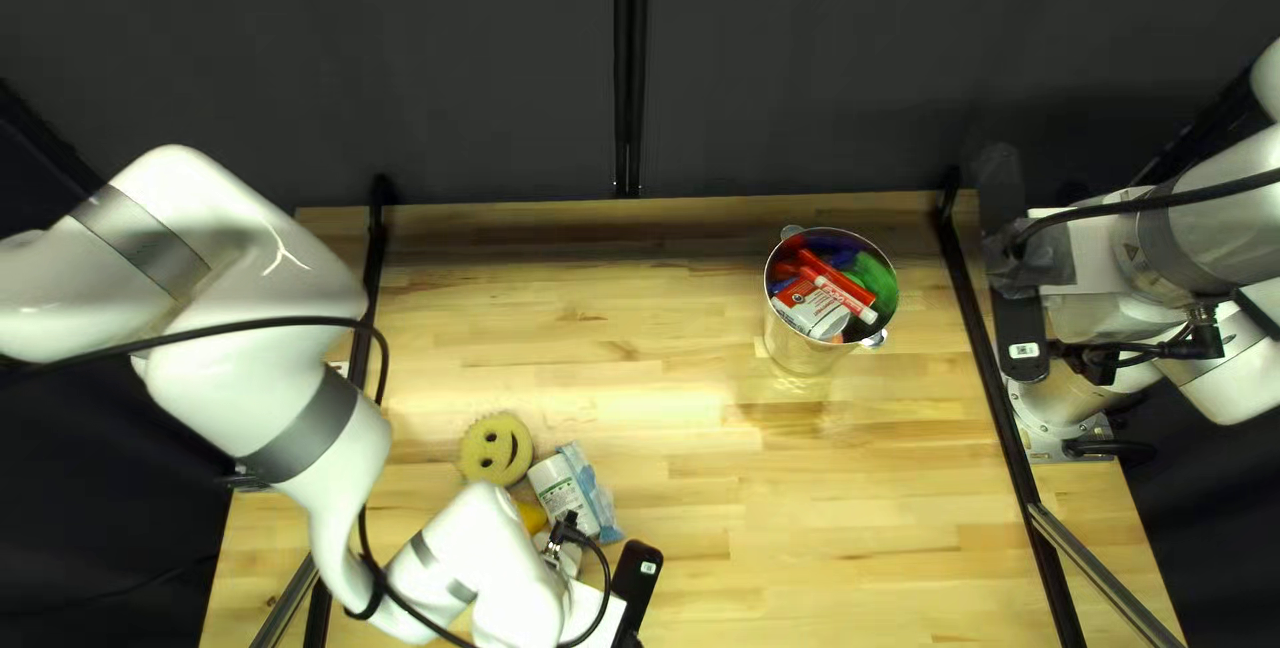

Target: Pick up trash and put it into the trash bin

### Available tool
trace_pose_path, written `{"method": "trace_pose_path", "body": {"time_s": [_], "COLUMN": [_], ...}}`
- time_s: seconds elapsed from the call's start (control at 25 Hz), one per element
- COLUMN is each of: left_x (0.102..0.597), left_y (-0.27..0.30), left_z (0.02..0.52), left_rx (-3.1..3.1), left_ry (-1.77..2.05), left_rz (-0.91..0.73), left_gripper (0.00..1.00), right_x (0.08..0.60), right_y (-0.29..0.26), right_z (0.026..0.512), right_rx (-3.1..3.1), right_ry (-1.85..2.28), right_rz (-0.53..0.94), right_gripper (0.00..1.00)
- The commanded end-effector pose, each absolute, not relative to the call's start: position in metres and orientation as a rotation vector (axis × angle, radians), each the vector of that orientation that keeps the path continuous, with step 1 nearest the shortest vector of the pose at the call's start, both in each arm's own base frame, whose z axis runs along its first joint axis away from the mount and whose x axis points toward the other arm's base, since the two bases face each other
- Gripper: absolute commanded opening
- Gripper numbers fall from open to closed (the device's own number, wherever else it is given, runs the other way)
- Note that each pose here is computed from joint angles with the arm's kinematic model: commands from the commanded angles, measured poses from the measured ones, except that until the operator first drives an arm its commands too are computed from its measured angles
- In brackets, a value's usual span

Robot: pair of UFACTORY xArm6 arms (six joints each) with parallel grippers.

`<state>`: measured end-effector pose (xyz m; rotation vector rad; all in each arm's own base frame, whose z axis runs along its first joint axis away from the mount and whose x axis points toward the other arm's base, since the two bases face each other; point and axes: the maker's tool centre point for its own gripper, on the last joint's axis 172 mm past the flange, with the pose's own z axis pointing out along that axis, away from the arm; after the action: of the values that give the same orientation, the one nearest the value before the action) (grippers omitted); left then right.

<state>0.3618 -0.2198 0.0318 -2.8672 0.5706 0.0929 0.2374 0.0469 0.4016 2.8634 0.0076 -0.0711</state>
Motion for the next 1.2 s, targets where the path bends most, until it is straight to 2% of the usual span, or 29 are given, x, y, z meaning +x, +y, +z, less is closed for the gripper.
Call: {"method": "trace_pose_path", "body": {"time_s": [0.04, 0.32, 0.44, 0.72, 1.2], "left_x": [0.364, 0.416, 0.439, 0.498, 0.504], "left_y": [-0.222, -0.223, -0.195, -0.088, -0.074], "left_z": [0.038, 0.122, 0.146, 0.215, 0.223], "left_rx": [-2.864, -2.732, -2.668, -2.502, -2.483], "left_ry": [0.572, 0.718, 0.770, 0.860, 0.881], "left_rz": [0.080, -0.119, -0.193, -0.318, -0.344], "left_gripper": [0.00, 0.00, 0.00, 0.00, 0.00], "right_x": [0.237, 0.237, 0.237, 0.237, 0.237], "right_y": [0.047, 0.047, 0.047, 0.047, 0.047], "right_z": [0.402, 0.402, 0.402, 0.402, 0.402], "right_rx": [2.863, 2.863, 2.863, 2.863, 2.863], "right_ry": [0.008, 0.008, 0.008, 0.008, 0.008], "right_rz": [-0.071, -0.071, -0.071, -0.071, -0.071], "right_gripper": [1.00, 1.00, 1.00, 1.00, 1.00]}}
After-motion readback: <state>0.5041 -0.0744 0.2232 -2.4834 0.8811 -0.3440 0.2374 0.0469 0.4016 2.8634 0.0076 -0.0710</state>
